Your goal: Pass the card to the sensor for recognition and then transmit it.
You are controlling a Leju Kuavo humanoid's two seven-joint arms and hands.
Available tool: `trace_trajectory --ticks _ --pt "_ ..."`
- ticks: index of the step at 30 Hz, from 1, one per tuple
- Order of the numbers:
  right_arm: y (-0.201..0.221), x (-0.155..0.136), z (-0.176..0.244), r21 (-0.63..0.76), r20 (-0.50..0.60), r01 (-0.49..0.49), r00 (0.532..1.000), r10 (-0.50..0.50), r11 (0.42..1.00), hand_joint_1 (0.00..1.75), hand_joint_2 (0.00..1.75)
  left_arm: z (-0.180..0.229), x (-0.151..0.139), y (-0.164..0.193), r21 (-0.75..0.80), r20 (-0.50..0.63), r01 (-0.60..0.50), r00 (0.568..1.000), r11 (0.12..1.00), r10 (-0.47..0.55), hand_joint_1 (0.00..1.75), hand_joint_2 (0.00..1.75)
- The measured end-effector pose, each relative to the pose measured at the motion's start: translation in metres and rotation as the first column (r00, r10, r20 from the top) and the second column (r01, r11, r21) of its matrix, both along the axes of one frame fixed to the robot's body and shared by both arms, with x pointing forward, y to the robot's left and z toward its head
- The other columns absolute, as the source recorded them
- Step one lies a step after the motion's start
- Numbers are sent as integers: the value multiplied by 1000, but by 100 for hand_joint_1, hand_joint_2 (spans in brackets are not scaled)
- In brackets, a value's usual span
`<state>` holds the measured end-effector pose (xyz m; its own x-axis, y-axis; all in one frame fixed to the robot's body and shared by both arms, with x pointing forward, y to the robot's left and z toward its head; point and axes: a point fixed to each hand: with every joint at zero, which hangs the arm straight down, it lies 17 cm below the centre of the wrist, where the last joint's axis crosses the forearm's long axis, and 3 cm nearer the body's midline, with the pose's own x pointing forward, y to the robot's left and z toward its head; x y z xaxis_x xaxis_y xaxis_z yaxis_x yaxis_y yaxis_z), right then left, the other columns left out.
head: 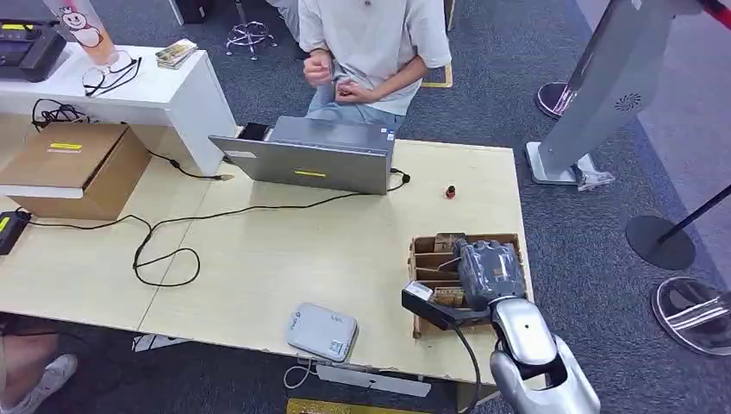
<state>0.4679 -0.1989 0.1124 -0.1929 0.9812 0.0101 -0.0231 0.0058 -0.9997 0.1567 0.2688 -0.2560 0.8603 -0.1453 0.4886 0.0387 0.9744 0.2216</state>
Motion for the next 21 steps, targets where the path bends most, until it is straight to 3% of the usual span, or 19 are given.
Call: trace_trajectory --ticks 21 --pt "2 1 28 62 85 3 996 -8 998 175 175 1 2 8 15 3 -9 1000 1000 9 0 0"
